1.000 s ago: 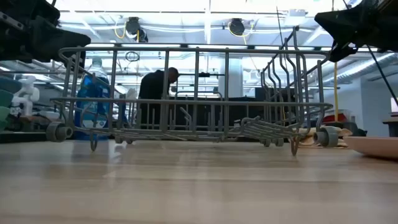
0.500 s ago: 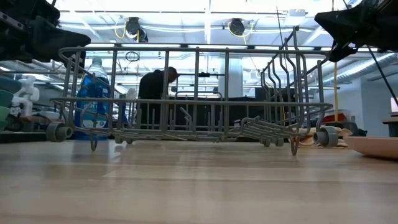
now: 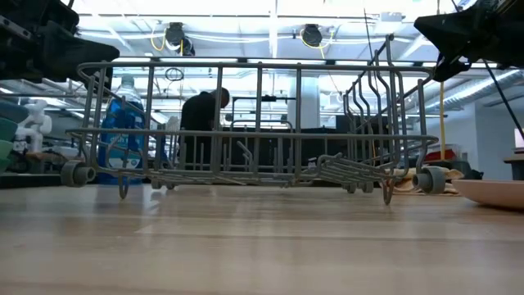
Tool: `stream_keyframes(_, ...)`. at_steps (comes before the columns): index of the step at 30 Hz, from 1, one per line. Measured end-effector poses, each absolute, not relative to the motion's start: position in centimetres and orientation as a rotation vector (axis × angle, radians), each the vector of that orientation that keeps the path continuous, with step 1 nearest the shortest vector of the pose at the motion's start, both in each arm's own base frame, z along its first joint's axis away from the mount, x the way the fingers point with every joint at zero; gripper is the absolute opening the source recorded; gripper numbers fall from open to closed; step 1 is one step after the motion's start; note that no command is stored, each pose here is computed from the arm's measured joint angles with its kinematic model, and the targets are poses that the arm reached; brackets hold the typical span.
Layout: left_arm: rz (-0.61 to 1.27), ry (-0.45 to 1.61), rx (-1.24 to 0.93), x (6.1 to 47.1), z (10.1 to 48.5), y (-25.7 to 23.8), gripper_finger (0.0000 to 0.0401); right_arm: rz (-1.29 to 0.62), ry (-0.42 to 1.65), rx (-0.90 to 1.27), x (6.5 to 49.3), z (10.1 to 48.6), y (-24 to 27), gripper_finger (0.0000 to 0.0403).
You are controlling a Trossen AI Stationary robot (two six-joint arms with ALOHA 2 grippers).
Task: Sort dishes
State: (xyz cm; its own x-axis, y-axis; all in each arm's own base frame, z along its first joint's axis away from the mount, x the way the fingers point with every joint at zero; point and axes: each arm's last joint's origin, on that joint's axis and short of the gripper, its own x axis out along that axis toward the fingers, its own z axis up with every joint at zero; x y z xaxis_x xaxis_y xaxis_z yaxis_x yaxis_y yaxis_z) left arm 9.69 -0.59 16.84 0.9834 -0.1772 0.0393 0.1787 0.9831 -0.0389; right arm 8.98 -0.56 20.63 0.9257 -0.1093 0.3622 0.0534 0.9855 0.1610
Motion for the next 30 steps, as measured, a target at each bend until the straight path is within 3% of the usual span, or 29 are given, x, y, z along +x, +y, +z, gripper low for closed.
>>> stream_keyframes(20, -0.179, -0.036, -0.042, 9.7, 16.8, -0.6, 0.0, -0.084, -0.379, 0.148, 9.0, 20.6, -0.6, 0.0006)
stream_keyframes(24, -0.179, -0.036, -0.042, 9.7, 16.8, -0.6, 0.0, -0.148, -0.373, -0.08, 8.9, 20.7, -0.6, 0.0006)
stream_keyframes(27, -0.173, -0.039, -0.014, 9.7, 16.8, -0.6, 0.0, -0.11, -0.503, -0.002, 8.4, 21.8, -0.5, 0.0006)
stream_keyframes(30, -0.117, -0.094, 0.17, 9.7, 17.3, -0.4, 0.0, -0.093, -0.692, 0.162, 7.5, 23.2, -0.6, 0.0006)
